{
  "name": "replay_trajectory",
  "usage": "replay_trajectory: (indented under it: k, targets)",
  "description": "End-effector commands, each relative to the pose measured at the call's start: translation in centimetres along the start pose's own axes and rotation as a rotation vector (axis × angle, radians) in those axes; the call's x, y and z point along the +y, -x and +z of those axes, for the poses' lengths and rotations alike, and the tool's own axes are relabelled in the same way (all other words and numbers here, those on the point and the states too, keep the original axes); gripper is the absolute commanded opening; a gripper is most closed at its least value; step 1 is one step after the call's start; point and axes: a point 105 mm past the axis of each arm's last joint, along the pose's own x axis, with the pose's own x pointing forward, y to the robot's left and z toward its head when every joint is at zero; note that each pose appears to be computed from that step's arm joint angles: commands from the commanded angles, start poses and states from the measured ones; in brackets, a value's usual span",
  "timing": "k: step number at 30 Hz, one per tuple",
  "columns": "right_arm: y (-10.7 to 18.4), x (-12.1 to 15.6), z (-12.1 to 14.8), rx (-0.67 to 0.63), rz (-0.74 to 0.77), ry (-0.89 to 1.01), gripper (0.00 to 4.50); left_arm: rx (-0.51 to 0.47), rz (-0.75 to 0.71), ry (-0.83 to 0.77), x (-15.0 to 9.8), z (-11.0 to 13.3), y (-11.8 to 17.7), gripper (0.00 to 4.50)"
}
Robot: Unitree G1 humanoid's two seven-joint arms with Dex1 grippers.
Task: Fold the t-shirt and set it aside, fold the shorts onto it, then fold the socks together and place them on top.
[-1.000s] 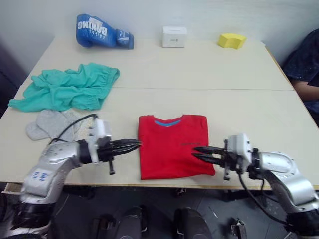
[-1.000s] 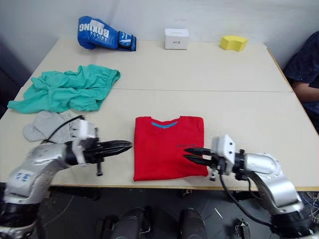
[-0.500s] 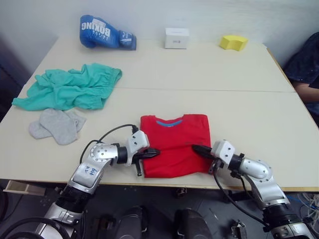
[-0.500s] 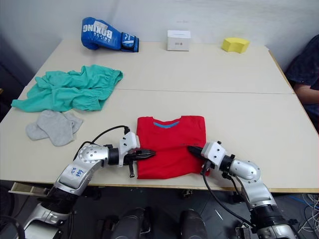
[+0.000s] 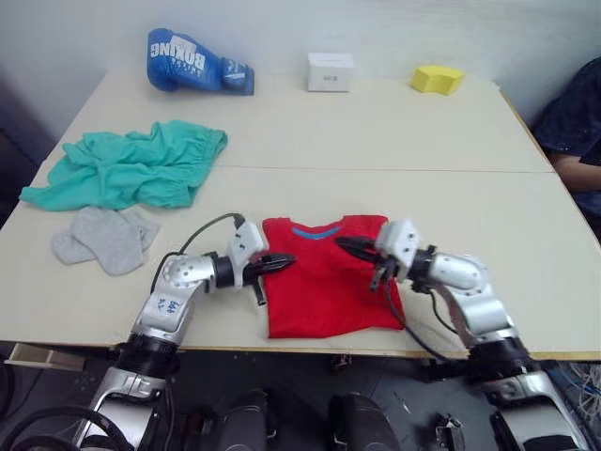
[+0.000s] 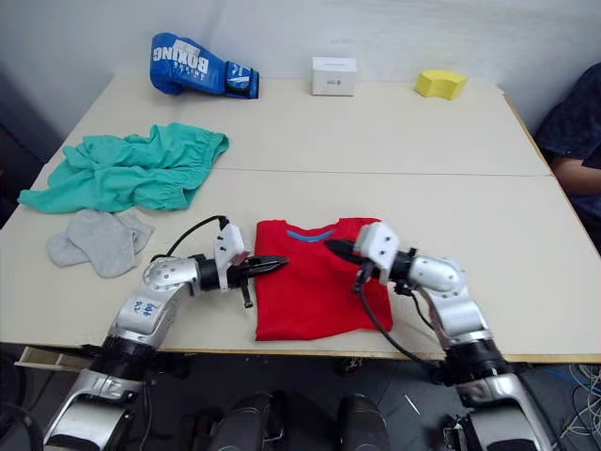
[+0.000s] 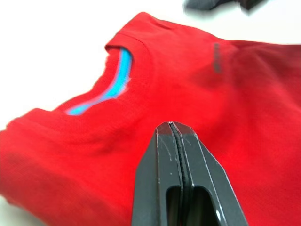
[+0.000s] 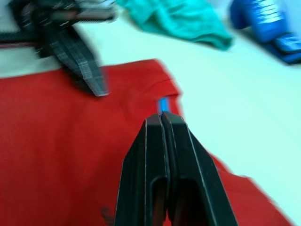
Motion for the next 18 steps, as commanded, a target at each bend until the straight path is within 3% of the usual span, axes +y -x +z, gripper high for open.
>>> replay_trajectory:
  k: [1, 8, 11, 14, 17, 18]
  targets:
    - [-0.4, -0.7, -1.9, 0.041, -0.023, 0.02, 0.03, 0.013, 0.035, 0.003, 0.4, -0.3, -0.9, 0.0]
    - [1.8, -5.6, -5.3, 0.129, -0.29, -0.04, 0.03, 0.165, 0.173, 0.049, 1.4, -3.8, -0.7, 0.0]
    - [4.4, -8.3, -6.6, 0.176, -0.445, -0.115, 0.03, 0.258, 0.151, -0.046, 0.5, -5.8, -0.2, 0.0]
    - [6.5, -10.0, -6.7, 0.143, -0.532, -0.21, 0.03, 0.17, 0.155, -0.017, 0.0, -5.3, -0.6, 0.0]
    - [8.2, -12.1, -3.7, -0.086, -0.569, -0.4, 0.03, 0.06, 0.158, -0.062, -0.1, -3.5, -0.8, 0.0]
    - [8.8, -12.1, -3.1, -0.099, -0.525, -0.435, 0.19, 0.031, 0.157, -0.072, -0.1, -3.0, -0.8, 0.0]
